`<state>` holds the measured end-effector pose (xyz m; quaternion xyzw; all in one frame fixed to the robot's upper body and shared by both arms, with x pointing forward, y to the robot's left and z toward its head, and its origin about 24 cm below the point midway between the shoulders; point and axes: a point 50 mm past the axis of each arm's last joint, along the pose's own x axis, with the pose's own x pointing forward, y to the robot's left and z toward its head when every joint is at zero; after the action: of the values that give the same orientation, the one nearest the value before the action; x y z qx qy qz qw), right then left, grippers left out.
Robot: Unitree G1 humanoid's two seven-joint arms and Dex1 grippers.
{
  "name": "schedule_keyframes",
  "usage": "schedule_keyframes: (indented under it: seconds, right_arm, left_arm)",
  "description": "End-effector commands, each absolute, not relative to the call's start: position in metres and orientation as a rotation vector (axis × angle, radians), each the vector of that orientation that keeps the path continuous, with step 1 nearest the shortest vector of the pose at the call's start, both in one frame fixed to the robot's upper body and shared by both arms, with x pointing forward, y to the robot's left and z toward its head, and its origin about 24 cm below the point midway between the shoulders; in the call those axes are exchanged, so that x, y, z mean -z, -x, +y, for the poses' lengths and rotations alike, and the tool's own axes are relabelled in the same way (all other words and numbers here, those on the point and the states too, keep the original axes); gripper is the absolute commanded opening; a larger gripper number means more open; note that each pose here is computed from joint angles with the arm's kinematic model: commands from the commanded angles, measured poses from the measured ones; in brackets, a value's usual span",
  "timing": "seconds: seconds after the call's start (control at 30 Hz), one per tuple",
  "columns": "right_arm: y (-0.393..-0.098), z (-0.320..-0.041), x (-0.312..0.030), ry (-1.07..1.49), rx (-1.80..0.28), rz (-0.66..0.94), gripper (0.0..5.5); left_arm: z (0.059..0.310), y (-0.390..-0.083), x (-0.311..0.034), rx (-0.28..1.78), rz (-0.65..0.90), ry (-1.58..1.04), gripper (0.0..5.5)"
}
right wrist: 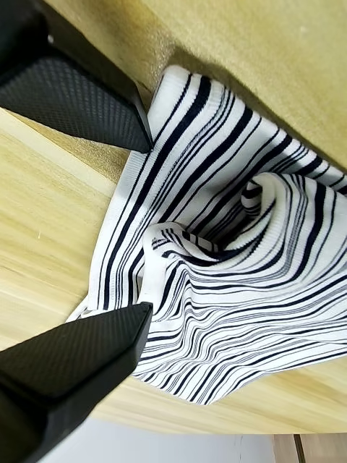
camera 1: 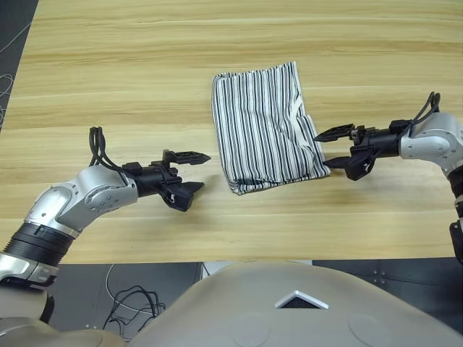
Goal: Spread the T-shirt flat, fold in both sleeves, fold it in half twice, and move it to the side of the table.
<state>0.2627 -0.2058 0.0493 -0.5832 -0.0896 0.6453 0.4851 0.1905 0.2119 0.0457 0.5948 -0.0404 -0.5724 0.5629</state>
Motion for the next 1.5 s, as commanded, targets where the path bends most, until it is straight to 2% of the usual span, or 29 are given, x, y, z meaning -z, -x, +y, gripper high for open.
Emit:
schedule_keyframes:
  seconds: [0.03,0.17,0.33,0.4,0.53,0.7,1.1,1.5]
  right_arm:
    - [-0.263,-0.205,-0.049,1.427,-1.584,-0.231,3.84]
    - [-0.286,-0.192,-0.096,1.252,-1.343,-0.429,3.84]
    - [-0.294,-0.206,-0.108,1.247,-1.304,-0.368,3.84]
    - [-0.294,-0.213,-0.105,1.267,-1.309,-0.318,3.84]
    - [-0.289,-0.236,-0.074,1.347,-1.394,-0.025,3.84]
    - [-0.276,-0.234,-0.054,1.349,-1.513,0.052,3.84]
    - [-0.248,-0.211,-0.031,1.230,-1.653,0.012,3.84]
    - [-0.247,-0.189,-0.026,1.195,-1.683,-0.073,3.84]
  left_arm:
    - [0.208,-0.185,-0.032,1.414,-0.043,-1.414,4.14]
    - [0.203,-0.189,-0.028,1.416,-0.048,-1.414,4.14]
    - [0.199,-0.197,-0.024,1.416,-0.058,-1.414,4.14]
    - [0.197,-0.199,-0.024,1.420,-0.064,-1.408,4.14]
    - [0.191,-0.200,-0.024,1.432,-0.081,-1.392,4.14]
    - [0.188,-0.196,-0.026,1.468,-0.069,-1.354,4.14]
    - [0.174,-0.195,-0.023,1.525,-0.069,-1.302,4.14]
    - [0.169,-0.197,-0.016,1.536,-0.077,-1.299,4.14]
